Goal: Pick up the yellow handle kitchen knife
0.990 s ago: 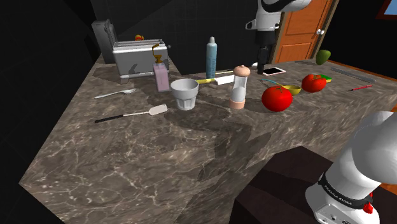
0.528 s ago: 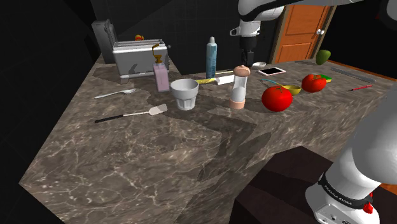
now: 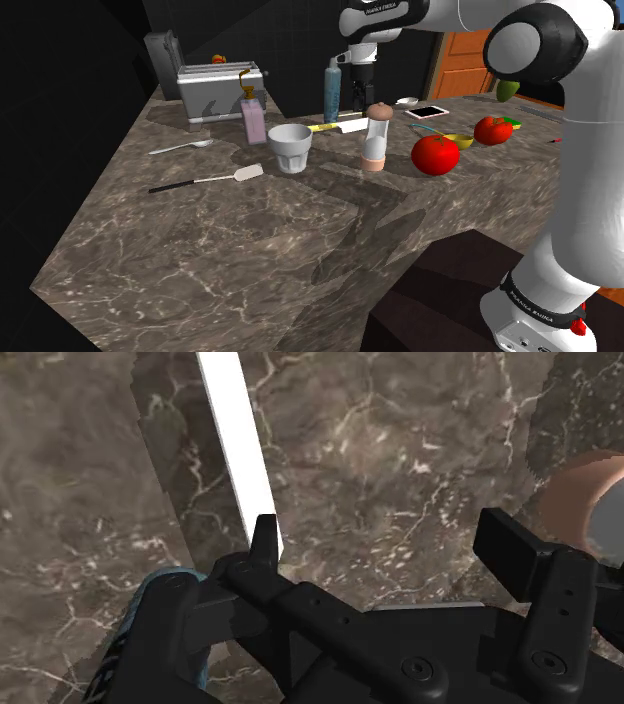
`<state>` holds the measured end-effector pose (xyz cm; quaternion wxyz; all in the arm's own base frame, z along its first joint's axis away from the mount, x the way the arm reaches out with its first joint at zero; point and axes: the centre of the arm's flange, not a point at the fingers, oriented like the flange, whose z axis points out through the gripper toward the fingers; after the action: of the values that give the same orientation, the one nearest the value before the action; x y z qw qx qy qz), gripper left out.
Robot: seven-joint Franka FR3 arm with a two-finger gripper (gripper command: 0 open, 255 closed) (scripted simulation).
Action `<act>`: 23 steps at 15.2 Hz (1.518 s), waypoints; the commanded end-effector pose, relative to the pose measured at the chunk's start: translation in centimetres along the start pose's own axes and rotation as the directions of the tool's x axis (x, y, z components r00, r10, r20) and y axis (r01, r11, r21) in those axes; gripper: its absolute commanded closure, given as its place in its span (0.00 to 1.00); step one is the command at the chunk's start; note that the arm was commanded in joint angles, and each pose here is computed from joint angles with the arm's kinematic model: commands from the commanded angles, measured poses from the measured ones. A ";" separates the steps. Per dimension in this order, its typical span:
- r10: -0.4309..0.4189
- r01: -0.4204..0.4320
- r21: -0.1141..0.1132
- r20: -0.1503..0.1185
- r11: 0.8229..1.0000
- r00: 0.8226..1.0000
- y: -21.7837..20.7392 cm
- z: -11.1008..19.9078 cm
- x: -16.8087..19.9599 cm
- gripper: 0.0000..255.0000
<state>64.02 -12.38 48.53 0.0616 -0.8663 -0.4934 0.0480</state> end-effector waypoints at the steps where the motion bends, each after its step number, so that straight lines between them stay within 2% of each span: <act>1: -0.068 0.068 0.006 0.002 0.998 0.998 2.3 0.8 1.6 0.00; 3: -0.130 0.130 0.011 0.005 0.991 0.992 4.3 1.3 3.3 0.00; 10: -0.130 0.130 0.011 0.005 0.991 0.992 4.8 4.9 3.4 0.00; 13: -0.130 0.130 0.011 0.005 0.991 0.992 4.9 5.2 3.4 0.00; 14: -0.130 0.130 0.011 0.005 0.991 0.992 4.9 5.2 3.4 1.00; 23: -0.130 0.130 0.011 0.005 0.991 0.992 4.9 5.2 3.4 1.00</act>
<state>69.14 -11.60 42.60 0.0677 -0.8318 -0.5487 0.0485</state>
